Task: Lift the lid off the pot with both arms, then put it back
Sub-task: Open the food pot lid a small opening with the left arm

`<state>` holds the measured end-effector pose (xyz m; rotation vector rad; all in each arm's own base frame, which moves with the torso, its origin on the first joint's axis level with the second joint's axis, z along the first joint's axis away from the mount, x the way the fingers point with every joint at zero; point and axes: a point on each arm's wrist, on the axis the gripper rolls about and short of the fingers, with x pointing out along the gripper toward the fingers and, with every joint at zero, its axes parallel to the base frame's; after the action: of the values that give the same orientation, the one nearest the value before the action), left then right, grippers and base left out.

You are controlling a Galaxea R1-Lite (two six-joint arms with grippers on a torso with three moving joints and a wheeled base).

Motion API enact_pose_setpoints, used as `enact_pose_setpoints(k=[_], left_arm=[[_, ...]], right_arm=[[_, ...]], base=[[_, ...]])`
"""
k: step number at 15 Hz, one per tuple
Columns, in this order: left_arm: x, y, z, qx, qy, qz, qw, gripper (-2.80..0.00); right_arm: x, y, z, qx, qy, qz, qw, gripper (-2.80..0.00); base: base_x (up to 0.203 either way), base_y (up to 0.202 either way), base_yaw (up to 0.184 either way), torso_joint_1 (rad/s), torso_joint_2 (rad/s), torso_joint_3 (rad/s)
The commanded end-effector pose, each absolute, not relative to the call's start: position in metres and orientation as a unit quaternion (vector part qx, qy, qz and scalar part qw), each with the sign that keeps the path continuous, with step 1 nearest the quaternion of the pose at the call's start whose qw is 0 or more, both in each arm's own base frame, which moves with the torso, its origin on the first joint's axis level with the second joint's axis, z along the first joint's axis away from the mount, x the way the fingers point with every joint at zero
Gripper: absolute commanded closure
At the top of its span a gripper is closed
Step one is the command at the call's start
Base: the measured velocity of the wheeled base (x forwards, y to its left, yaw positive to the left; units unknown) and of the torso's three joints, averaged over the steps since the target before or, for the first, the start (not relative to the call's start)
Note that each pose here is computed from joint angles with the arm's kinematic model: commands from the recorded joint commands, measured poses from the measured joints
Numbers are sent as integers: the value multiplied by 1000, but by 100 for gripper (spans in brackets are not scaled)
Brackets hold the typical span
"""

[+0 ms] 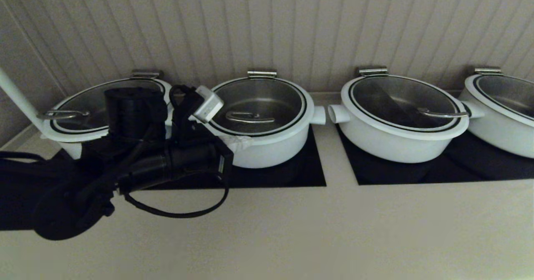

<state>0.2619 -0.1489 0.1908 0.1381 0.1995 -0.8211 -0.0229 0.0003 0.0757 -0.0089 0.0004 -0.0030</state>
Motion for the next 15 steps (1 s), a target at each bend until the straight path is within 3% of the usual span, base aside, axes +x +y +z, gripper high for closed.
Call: enact_pose_setpoints(k=[1,15], left_arm=[[266,-151,185,69,104,-399,909,0],[287,-160,183,70,72,-369,924,0]], right_arm=[[-23,0,76,-5,1,-2,1000,0],[-23,0,76,-5,1,-1,1000,0]], base=[[0,0,0,0,0,0],[0,0,0,0,0,0]])
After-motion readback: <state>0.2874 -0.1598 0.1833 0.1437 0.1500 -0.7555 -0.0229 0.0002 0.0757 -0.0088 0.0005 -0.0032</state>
